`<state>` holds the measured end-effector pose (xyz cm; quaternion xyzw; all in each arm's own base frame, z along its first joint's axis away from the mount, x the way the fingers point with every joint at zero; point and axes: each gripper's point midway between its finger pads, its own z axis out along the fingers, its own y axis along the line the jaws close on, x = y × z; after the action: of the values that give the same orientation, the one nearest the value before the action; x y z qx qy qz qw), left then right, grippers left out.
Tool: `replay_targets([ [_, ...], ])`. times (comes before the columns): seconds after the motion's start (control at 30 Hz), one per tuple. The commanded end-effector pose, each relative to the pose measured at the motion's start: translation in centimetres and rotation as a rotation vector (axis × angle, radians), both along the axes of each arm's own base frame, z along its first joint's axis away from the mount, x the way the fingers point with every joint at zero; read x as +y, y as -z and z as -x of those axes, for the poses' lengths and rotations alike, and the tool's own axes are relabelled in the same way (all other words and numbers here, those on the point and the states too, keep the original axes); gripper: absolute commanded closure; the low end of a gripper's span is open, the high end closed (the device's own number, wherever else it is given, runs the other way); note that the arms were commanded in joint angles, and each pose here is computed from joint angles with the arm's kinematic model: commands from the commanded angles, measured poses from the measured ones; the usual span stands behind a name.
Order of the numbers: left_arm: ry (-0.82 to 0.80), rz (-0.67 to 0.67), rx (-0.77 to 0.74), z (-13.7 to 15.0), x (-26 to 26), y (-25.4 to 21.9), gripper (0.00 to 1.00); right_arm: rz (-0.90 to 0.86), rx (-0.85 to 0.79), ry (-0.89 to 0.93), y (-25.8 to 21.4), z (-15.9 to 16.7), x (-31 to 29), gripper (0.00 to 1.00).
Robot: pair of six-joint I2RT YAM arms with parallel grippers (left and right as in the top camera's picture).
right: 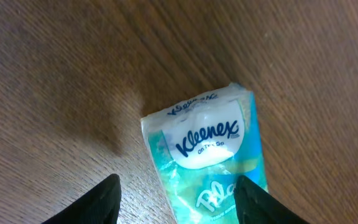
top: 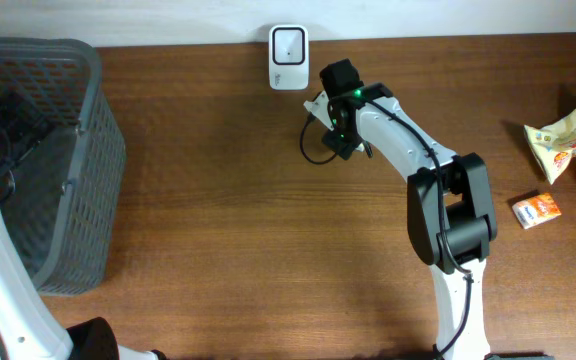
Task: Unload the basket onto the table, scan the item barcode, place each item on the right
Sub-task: 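Hold the teal tissue pack up to the scanner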
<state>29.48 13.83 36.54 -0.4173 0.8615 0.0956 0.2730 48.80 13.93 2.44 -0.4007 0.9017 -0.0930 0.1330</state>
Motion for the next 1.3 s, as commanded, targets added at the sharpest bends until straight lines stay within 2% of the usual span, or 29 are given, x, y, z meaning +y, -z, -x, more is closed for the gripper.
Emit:
replay_targets([
  [0.0,-0.014,-0.002,-0.007,0.2,0.2,-0.2,0.01,0.017,0.062,0.018,2.4,1.5,-0.9,0.42],
  [0.03,-0.014,-0.002,-0.007,0.2,0.2,-0.2,0.01,0.018,0.072,0.017,3.2,2.0,-1.0,0.42],
  [0.07,-0.014,-0.002,-0.007,0.2,0.2,-0.2,0.01,0.018,0.073,0.017,3.8,2.2,-1.1,0.57],
  [0.1,-0.014,-0.002,-0.007,0.2,0.2,-0.2,0.01,0.000,0.063,0.069,3.7,2.0,-0.9,0.94],
  [0.13,-0.014,-0.002,-0.007,0.2,0.2,-0.2,0.01,-0.023,0.045,0.128,3.2,1.7,-0.8,0.96],
  [0.2,-0.014,-0.002,-0.007,0.2,0.2,-0.2,0.01,-0.111,-0.018,0.287,0.5,0.2,-0.1,0.96],
  [0.23,-0.014,-0.002,-0.007,0.2,0.2,-0.2,0.01,-0.245,0.010,0.278,-2.4,0.2,2.2,0.96],
  [0.33,-0.014,-0.002,-0.007,0.2,0.2,-0.2,0.01,-0.778,0.279,0.086,-9.4,4.0,11.6,0.96],
  [0.4,-0.014,-0.002,-0.007,0.2,0.2,-0.2,0.01,-1.032,0.451,0.007,-12.1,6.5,14.8,0.96],
  [0.47,-0.014,-0.002,-0.007,0.2,0.2,-0.2,0.01,-1.139,0.625,0.111,-11.8,7.6,15.8,0.96],
  [0.57,-0.014,-0.002,-0.007,0.2,0.2,-0.2,0.01,-1.142,0.729,0.276,-9.2,7.7,15.5,0.96],
  [0.63,-0.014,-0.002,-0.007,0.2,0.2,-0.2,0.01,-1.033,0.735,0.522,-4.8,7.3,12.8,0.96],
  [0.67,-0.014,-0.002,-0.007,0.2,0.2,-0.2,0.01,-1.026,0.741,0.547,-4.0,7.5,12.1,0.95],
  [0.77,-0.014,-0.002,-0.007,0.2,0.2,-0.2,0.01,-0.891,0.674,0.705,-0.2,7.2,8.0,0.87],
  [0.87,-0.014,-0.002,-0.007,0.2,0.2,-0.2,0.01,-0.776,0.594,0.827,2.2,6.6,3.3,0.84],
  [0.9,-0.014,-0.002,-0.007,0.2,0.2,-0.2,0.01,-0.734,0.565,0.858,2.7,6.4,1.9,0.81],
  [0.97,-0.014,-0.002,-0.007,0.2,0.2,-0.2,0.01,-0.624,0.505,0.941,2.8,6.0,-2.6,0.63],
  [1.03,-0.014,-0.002,-0.007,0.2,0.2,-0.2,0.01,-0.638,0.499,0.913,-0.2,5.4,-3.7,0.54],
  [1.07,-0.014,-0.002,-0.007,0.2,0.2,-0.2,0.01,-0.690,0.506,0.819,-1.8,5.2,-2.7,0.52],
  [1.1,-0.014,-0.002,-0.007,0.2,0.2,-0.2,0.01,-0.770,0.539,0.695,-3.4,5.5,-0.4,0.45],
  [1.27,-0.014,-0.002,-0.007,0.2,0.2,-0.2,0.01,-0.767,0.528,0.537,-2.3,6.0,5.6,0.45],
])
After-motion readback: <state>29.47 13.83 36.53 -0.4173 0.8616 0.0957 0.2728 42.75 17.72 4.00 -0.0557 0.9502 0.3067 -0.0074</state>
